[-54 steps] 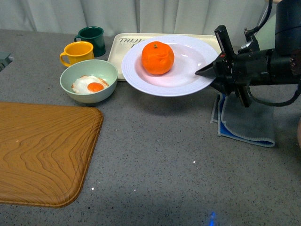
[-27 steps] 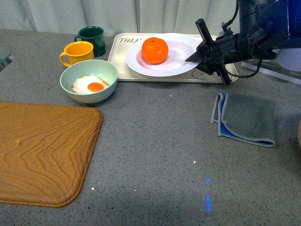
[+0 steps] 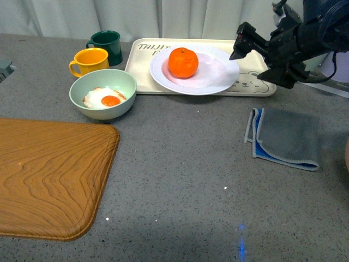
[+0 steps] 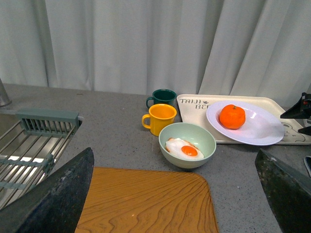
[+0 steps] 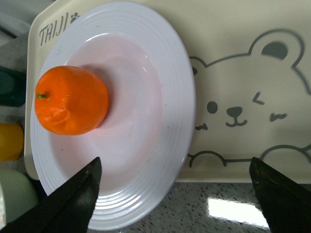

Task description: Place orange and plate with both arms

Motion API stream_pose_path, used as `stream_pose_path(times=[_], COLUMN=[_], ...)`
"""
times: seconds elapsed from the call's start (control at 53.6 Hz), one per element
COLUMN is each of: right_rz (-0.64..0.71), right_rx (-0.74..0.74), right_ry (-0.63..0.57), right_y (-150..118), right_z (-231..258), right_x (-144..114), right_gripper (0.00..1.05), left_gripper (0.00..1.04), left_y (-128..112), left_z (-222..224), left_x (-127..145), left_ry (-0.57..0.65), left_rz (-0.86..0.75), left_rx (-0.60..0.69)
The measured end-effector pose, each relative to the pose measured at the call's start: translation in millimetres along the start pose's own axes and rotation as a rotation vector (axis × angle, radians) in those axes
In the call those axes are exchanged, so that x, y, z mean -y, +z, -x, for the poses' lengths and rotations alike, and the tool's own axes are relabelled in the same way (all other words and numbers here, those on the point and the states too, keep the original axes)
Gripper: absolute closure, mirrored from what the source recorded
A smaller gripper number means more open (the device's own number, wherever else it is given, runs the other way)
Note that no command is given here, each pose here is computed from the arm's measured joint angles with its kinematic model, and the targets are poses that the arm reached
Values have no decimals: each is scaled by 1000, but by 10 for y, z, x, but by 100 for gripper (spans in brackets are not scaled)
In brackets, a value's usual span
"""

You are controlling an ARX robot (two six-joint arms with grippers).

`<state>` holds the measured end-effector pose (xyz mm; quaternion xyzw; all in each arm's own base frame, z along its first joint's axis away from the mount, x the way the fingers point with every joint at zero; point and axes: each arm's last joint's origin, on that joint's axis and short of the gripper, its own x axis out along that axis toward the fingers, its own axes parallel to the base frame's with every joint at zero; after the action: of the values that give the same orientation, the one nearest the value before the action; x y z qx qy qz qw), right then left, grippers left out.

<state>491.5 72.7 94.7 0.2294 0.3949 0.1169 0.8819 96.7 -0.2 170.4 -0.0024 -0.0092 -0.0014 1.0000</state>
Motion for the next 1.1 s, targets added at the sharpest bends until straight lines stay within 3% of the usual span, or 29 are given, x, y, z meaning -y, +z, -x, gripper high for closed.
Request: stream_pose_path(times=[0.037, 0.093, 0.187, 0.317, 0.448, 0.616, 1.102], right_rz=[39, 152, 345, 437, 467, 473, 473], right_rx=[19, 85, 452, 740, 846, 811, 805], right_ry=[-14, -57, -222, -242, -236, -247, -250], right_y=[-5, -46, -168, -498, -702, -996, -1439], right_z=[83, 229, 400, 855, 1464, 1767, 2502], right_x=[-26, -65, -31, 74, 74, 154, 231], right_gripper=[8, 10, 26, 49, 78, 104, 104], left_gripper=[7, 7, 7, 7, 7, 7, 7], left_y=[0, 0, 0, 0, 0, 0, 0], left_z=[0, 0, 0, 0, 0, 0, 0], left_x=[0, 0, 0, 0, 0, 0, 0], left_ry=[0, 0, -1, 1, 0, 0, 0], left_rz=[0, 0, 0, 0, 0, 0, 0], left_rx=[0, 0, 0, 0, 0, 0, 0])
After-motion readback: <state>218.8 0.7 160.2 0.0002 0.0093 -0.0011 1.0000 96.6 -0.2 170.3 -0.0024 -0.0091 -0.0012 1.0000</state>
